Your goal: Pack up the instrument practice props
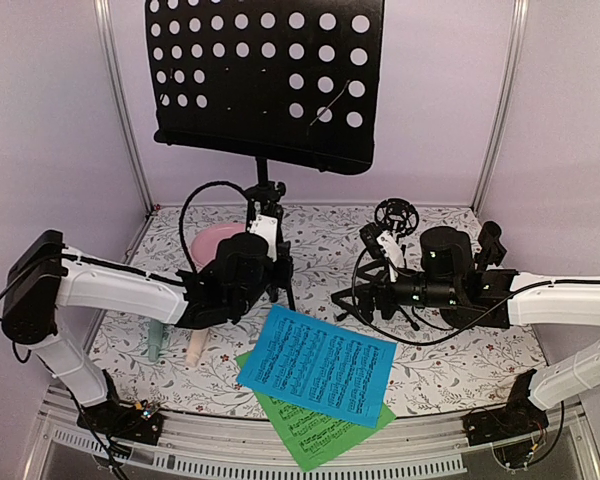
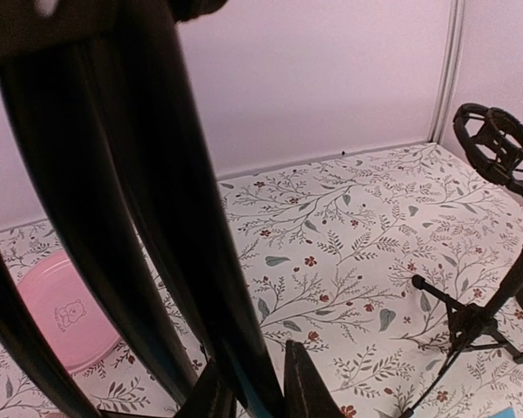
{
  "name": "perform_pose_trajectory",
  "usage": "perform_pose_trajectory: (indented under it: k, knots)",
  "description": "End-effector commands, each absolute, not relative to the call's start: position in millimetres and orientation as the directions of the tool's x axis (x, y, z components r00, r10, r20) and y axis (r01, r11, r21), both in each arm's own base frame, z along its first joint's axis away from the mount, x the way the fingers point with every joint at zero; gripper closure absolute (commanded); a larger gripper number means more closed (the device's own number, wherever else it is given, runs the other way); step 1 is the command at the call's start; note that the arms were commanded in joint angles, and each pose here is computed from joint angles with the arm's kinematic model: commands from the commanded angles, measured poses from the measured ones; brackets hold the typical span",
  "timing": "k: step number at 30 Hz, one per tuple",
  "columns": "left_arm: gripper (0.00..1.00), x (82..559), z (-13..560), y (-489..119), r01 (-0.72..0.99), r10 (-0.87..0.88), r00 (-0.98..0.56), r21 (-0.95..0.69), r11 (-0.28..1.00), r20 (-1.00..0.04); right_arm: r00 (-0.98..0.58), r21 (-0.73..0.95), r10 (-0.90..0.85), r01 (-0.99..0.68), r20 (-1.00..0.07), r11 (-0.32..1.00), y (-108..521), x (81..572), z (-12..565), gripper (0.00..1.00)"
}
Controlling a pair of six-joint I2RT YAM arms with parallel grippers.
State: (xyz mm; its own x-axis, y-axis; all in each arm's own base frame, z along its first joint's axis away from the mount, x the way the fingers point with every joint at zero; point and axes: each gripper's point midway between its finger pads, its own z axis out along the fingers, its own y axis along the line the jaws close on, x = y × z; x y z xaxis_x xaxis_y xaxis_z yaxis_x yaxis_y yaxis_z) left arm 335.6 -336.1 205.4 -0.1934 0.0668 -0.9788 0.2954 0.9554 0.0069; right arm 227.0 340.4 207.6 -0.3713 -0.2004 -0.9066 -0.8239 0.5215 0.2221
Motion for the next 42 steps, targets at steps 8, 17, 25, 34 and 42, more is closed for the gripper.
perform_pose_trajectory:
  k: [8,17,25,34,42]
  knots:
    - [1.00,329.9,215.1,-314.0,0.430,0.141,-0.145,0.066,0.900,-0.979,-0.375,0.222,-0.203,-0.820,-0.905,0.528,341.9,228.0,203.3,0.01]
    - [1.00,325.3,219.7,-312.0,0.518,0.204,-0.154,0.097,0.850,-0.967,-0.324,0.198,-0.192,-0.852,-0.926,0.485,349.3,226.0,211.7,0.01]
    - [1.00,323.2,210.0,-313.9,0.552,0.246,-0.169,0.115,0.826,-0.954,-0.255,0.194,-0.133,-0.916,-0.958,0.352,381.8,224.2,256.5,0.01]
    - [1.00,323.0,192.9,-308.2,0.582,0.233,-0.223,0.062,0.811,-0.947,-0.153,0.116,-0.075,-0.924,-0.985,0.364,414.7,255.9,333.7,0.00]
    - [1.00,320.2,196.9,-302.3,0.574,0.192,-0.214,0.036,0.818,-0.958,-0.156,0.103,-0.106,-0.915,-0.982,0.389,434.7,305.6,336.0,0.04]
